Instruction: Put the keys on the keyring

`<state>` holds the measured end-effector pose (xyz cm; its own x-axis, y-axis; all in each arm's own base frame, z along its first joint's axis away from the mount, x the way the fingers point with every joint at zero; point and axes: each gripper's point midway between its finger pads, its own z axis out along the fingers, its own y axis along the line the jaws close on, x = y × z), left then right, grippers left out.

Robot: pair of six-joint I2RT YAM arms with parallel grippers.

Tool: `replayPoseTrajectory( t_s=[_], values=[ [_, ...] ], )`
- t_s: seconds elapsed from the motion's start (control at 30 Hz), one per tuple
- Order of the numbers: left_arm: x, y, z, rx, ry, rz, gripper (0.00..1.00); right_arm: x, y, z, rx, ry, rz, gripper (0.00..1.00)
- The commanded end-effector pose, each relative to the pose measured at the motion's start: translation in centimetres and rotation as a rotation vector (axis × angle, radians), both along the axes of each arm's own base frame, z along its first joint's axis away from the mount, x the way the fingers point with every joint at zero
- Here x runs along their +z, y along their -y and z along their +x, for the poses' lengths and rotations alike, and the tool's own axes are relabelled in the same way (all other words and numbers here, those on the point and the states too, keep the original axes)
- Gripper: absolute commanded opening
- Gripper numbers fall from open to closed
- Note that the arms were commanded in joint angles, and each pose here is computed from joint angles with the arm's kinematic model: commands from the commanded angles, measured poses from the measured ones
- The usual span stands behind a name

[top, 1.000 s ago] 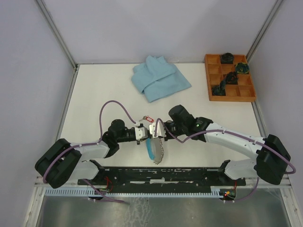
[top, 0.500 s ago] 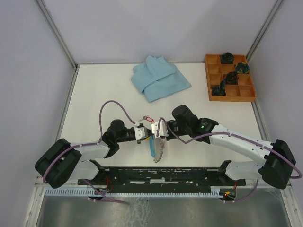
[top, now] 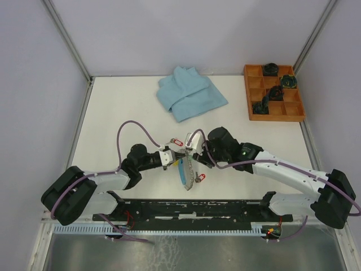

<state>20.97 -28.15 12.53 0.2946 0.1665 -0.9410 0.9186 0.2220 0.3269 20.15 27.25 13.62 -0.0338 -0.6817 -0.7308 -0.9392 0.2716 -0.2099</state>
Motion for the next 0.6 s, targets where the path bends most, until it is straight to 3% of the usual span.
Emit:
replayPoseTrajectory(
  t_s=[0.0, 0.2, 0.57],
  values=[
    [3.2, -0.8, 2.2, 0.139, 0.056, -0.1, 0.03, 0.1, 1.3, -0.5, -0.226, -0.143, 0.042, 0.48],
    [4.0, -2.5, 3.3, 0.262, 0.049, -0.153, 0.03, -2.5, 0.7, -3.2, -0.294, -0.338, 0.074, 0.49],
    [4.9, -5.0, 2.5, 0.355, 0.056, -0.236, 0.03, -6.7, -0.3, -5.5, -0.319, -0.379, 0.083, 0.45]
  ],
)
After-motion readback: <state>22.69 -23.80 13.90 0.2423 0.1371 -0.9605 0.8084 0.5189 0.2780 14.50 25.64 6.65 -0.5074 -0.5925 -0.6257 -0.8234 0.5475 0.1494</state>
